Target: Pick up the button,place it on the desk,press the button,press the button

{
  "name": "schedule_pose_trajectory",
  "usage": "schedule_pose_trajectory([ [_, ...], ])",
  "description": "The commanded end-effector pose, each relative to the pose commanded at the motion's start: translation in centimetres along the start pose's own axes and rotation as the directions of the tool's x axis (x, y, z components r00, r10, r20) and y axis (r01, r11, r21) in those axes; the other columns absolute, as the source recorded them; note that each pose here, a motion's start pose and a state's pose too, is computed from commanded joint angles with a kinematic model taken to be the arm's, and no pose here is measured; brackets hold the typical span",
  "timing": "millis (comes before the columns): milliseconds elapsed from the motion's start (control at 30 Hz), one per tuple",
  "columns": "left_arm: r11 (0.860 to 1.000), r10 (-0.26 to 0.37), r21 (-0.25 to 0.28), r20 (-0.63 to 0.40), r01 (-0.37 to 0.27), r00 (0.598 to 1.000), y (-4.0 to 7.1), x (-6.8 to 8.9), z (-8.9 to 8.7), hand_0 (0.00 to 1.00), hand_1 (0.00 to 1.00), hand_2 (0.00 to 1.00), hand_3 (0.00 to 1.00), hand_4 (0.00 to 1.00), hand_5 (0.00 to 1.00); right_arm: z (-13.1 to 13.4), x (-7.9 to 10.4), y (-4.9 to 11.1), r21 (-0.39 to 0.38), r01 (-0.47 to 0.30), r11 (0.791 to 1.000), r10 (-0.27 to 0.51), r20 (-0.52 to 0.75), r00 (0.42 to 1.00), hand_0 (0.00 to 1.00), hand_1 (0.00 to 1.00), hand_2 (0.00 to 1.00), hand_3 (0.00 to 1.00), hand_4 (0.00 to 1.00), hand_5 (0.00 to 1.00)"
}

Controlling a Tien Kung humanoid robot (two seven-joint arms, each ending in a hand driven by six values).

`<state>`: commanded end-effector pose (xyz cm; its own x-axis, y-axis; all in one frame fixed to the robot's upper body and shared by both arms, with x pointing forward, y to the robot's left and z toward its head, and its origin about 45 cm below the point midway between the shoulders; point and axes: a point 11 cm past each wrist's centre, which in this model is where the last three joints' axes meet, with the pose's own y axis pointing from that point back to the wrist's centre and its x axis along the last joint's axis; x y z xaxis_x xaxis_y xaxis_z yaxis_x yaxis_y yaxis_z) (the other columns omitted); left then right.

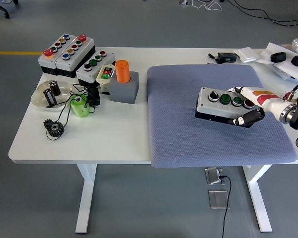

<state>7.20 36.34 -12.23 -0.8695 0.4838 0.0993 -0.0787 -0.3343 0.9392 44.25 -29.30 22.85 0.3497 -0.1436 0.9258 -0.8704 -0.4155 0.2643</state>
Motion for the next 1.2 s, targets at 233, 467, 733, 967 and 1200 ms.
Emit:
schedule_pose_trajectory([
  [233,1.000,0.004,0.000,0.004,-0.004,1.000,0.0,0.0,0.0,0.676,0.747,0.776,0.594,0.367,0.956,-1.1,-1.3,-0.6,0.054,0.067,0.996,-0.064,-0.053,0.997,0.224,0.168,0.331,0.514,0.429,0.002],
  [467,1.000,0.012,0.002,0.013,-0.012,1.000,0.0,0.4,-0.2,0.677,0.747,0.776,0.593,0.368,0.955,-0.4,-2.3,-0.7,0.030,0.088,0.996,-0.087,-0.049,0.995,0.215,0.159,0.336,0.530,0.435,0.002],
  [733,1.000,0.020,0.007,0.025,-0.021,0.999,-0.1,0.9,-0.5,0.677,0.747,0.777,0.594,0.368,0.955,0.0,-2.1,-0.6,0.046,0.041,0.998,-0.035,-0.115,0.993,0.231,0.173,0.372,0.643,0.669,0.179],
  [967,1.000,0.023,0.009,0.028,-0.023,0.999,-0.1,1.1,-0.6,0.677,0.747,0.777,0.593,0.368,0.954,0.4,-2.6,-0.6,0.020,0.077,0.997,-0.074,-0.145,0.987,0.483,0.421,0.570,0.877,0.822,0.274],
  [1200,1.000,0.020,0.008,0.024,-0.020,1.000,-0.1,1.0,-0.6,0.676,0.747,0.776,0.591,0.368,0.955,0.7,-2.6,-0.6,0.004,0.085,0.996,-0.083,-0.140,0.987,0.828,0.696,0.835,0.998,0.893,0.314],
])
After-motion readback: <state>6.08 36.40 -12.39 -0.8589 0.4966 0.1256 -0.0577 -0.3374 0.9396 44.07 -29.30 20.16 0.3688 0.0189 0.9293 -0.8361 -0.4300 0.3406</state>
